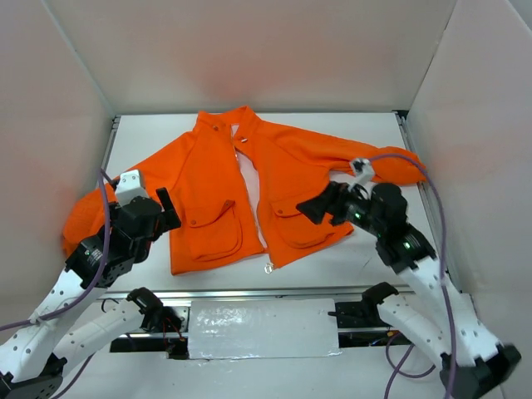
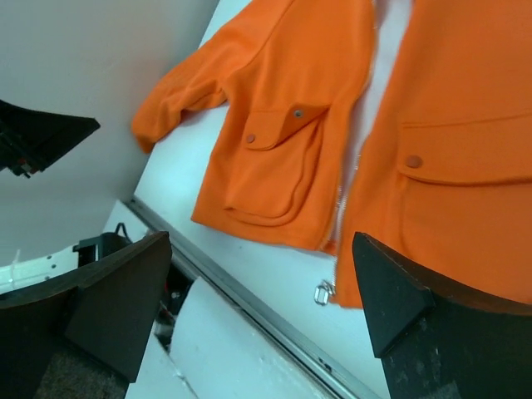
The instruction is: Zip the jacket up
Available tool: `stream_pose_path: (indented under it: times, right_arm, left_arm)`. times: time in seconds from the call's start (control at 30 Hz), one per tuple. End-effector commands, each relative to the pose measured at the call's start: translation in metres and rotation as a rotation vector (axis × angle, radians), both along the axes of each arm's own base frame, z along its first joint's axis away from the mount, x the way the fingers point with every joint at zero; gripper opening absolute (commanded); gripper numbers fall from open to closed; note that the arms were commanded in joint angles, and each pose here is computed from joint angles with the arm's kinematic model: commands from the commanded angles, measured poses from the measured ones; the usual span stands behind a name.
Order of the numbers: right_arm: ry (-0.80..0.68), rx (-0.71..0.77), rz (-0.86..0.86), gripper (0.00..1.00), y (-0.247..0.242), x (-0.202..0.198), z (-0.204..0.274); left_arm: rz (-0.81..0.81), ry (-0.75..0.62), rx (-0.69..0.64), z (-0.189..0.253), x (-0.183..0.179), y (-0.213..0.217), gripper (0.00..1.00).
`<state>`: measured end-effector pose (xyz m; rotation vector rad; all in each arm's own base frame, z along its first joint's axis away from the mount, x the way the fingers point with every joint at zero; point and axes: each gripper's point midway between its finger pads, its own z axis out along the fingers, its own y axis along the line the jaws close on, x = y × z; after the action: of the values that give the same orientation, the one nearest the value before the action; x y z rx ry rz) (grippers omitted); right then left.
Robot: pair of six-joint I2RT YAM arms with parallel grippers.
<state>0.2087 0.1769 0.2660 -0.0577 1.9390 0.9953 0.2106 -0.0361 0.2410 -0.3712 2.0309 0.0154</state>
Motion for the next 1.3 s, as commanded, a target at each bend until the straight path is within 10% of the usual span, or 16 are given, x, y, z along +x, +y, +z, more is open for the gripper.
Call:
stream_pose_path:
  times: [0.0,0.47,1.27]
  right_arm:
    - [0.018,0.073,0.155,0.95,0.045,0.023,0.003]
    - [0.335,-0.080,0.407,0.71,0.159,0.143,-0.140]
    - [0.582,-0.053,0.377,0.59,0.164,0.078,-0.233]
  left_arm:
    - [0.020,-0.021,-0.010,0.007,0.003,0.002,0.99]
    - [0.002,0.001,0.003,0.002,0.005,-0.003,0.99]
    - [-0.048,-0.011,-0.013,0.005,0.005,-0.009,0.99]
